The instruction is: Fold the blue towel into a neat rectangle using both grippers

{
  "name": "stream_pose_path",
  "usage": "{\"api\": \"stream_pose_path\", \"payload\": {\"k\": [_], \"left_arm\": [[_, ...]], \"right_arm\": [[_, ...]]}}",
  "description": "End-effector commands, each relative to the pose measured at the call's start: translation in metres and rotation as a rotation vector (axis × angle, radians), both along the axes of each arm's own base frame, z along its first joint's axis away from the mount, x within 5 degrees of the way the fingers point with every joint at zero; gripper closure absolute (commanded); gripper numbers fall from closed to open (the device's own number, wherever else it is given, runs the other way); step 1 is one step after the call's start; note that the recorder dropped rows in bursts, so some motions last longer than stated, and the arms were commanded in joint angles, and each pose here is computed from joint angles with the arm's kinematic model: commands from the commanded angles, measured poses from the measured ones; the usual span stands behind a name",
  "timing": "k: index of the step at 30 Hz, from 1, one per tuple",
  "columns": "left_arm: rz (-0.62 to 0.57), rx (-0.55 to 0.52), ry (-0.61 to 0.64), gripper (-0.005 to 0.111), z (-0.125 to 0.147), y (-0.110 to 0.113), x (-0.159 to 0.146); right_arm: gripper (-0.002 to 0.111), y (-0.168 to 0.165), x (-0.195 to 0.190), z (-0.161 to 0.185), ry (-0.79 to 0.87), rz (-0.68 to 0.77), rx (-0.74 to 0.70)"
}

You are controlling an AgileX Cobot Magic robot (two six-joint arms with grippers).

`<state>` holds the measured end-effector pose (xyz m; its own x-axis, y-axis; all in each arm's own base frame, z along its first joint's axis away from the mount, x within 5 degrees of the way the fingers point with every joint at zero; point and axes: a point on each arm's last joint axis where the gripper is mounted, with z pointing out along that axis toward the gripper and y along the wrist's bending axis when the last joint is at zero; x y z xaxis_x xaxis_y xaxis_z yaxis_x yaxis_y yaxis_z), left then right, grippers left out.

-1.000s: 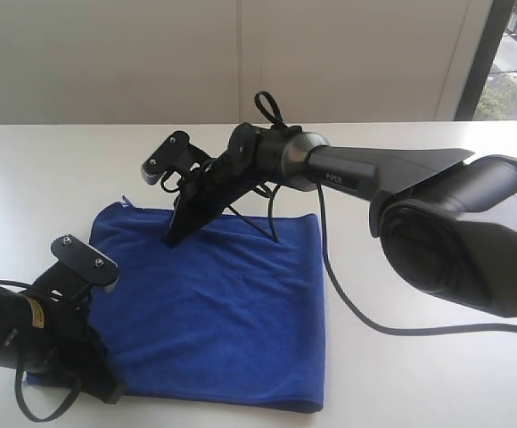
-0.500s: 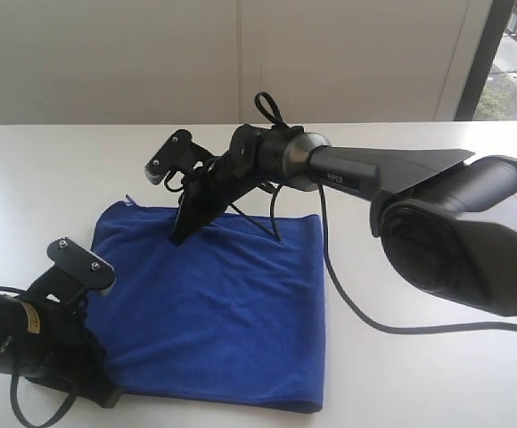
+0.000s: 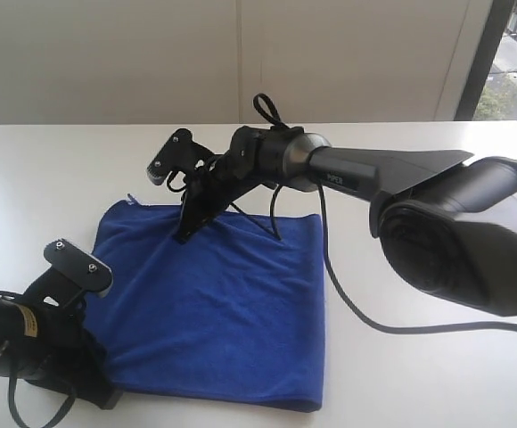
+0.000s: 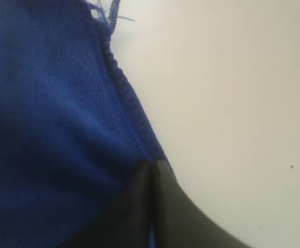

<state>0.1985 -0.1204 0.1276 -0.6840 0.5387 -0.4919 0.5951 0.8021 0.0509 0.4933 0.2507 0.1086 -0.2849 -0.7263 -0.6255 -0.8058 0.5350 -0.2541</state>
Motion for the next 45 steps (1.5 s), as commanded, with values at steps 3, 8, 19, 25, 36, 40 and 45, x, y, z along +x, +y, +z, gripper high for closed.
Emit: {"api": "stream_pose_path", "payload": {"k": [3,8,19,25,36,40,45], "left_arm": [[0.008,0.084,0.153,0.107,-0.013,0.010,-0.016],[0.008,0.084,0.153,0.107,-0.013,0.010,-0.016],[0.008,0.084,0.153,0.107,-0.013,0.010,-0.016],[0.010,0.078,0.145,0.107,-0.012,0.010,-0.016],[0.054,-0.110,-0.099,0.107,0.064,0.019,-0.030],[0.051,-0.106,-0.088,0.107,0.077,0.026,-0.044],[0.066,-0.127,-0.096,0.107,0.089,0.033,-0.055]], "right_arm": [[0.108,-0.001,-0.001,-0.012,-0.020,0.024,-0.057],[0.108,0.014,-0.004,0.005,-0.082,0.032,-0.023],[0.108,0.026,-0.009,0.012,-0.120,0.059,-0.024],[0.108,0.019,-0.012,0.029,-0.085,0.008,-0.071],[0.108,-0.043,-0.111,0.070,0.017,-0.084,-0.076],[0.108,-0.070,-0.157,0.053,0.105,-0.133,-0.089],[0.108,-0.079,-0.189,0.030,0.227,-0.150,-0.115]]}}
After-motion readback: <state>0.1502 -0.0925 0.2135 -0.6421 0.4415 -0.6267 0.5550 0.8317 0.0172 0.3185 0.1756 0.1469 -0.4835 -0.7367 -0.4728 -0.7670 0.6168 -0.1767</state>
